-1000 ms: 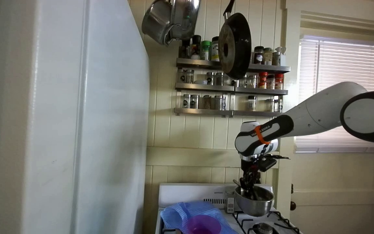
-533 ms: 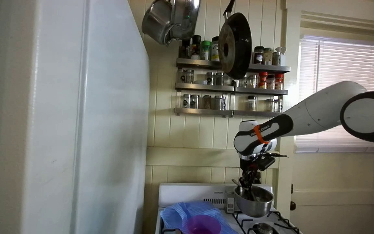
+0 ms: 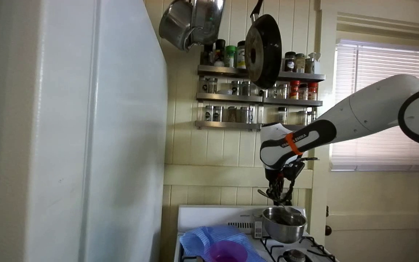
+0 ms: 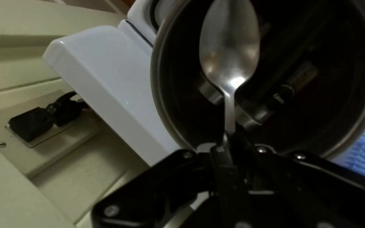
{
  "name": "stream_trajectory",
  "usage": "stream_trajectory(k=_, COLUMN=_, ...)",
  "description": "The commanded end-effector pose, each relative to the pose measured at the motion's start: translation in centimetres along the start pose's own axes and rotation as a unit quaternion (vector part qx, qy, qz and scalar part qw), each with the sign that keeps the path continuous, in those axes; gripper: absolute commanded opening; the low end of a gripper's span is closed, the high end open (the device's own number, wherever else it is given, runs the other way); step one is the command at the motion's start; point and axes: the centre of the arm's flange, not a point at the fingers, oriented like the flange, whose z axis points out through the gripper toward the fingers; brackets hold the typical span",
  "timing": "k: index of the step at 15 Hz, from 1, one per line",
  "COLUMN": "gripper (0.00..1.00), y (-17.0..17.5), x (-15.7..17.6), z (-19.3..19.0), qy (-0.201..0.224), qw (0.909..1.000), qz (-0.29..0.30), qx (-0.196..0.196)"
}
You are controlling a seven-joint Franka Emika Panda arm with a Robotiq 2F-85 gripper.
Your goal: Put the purple bowl and silver spoon on the left side of the stovetop.
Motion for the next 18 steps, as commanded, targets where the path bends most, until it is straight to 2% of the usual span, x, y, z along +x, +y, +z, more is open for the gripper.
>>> stream_trajectory(k=1, gripper=0.03, y=-2.2, x=-1.6, z=-2.1, qy=-0.012, qw=0.9995, qz=0.005, qx=-0.028)
stream_trajectory(k=13, gripper=0.03, y=-6.5, x=-3.7, z=-7.1, qy=-0.037, qw=0.9945, qz=0.055, qx=-0.081)
stream_trajectory(k=15, gripper=0.03, y=-6.9, x=-3.6, z=-7.2, qy=-0.038, qw=0.9952, qz=0.055, qx=-0.073)
stream_trajectory(k=18, gripper=0.03, y=-7.7, x=-3.2, z=-6.4, qy=-0.034, qw=0.9971, qz=0.06, qx=-0.031)
